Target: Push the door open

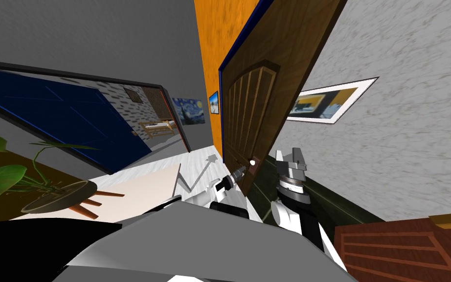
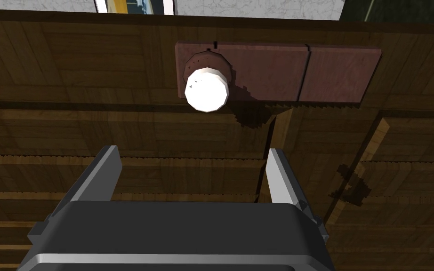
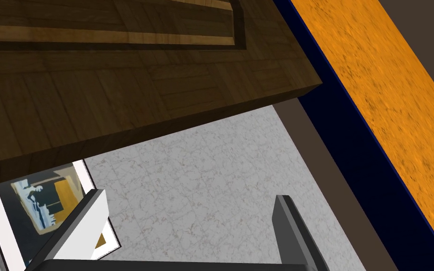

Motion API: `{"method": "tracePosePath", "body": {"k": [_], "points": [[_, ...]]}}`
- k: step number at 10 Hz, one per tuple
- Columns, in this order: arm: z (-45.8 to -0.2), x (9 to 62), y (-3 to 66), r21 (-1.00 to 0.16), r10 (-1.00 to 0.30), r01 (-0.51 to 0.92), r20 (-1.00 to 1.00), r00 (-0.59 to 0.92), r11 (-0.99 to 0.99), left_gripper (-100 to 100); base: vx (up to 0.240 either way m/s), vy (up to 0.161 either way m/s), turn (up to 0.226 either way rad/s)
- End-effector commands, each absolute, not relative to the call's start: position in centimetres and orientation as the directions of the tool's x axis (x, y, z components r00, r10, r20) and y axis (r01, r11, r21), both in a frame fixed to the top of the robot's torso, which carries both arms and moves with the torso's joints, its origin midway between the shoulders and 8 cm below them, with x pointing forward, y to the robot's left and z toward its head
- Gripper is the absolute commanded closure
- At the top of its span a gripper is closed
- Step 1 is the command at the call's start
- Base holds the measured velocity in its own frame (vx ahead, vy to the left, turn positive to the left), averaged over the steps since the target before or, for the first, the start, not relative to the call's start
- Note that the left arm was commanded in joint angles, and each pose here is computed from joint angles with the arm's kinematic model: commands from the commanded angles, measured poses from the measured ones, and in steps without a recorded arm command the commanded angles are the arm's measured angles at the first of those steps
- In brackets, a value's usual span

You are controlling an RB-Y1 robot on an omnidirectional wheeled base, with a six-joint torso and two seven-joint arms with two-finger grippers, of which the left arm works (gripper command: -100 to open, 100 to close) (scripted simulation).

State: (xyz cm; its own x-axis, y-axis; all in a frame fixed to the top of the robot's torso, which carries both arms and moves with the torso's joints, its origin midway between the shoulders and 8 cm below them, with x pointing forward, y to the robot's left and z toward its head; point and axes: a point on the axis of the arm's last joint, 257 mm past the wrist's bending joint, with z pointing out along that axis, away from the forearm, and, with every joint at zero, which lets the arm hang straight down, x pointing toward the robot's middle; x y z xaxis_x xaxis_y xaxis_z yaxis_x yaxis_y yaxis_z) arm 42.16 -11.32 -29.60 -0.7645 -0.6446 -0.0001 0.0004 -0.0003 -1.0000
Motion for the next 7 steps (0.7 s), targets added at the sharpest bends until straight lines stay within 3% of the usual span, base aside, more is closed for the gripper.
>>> {"method": "tracePosePath", "body": {"k": [1, 7], "points": [[-29.6, 42.16, -11.32, -1.0, -0.645, 0.0, 0.0, -0.765, 0.0, -100, -0.007, -0.005, -0.023], [-29.61, 41.37, -11.72, -1.0, -0.625, 0.0, 0.0, -0.78, 0.0, -100, 0.019, 0.006, 0.026]]}}
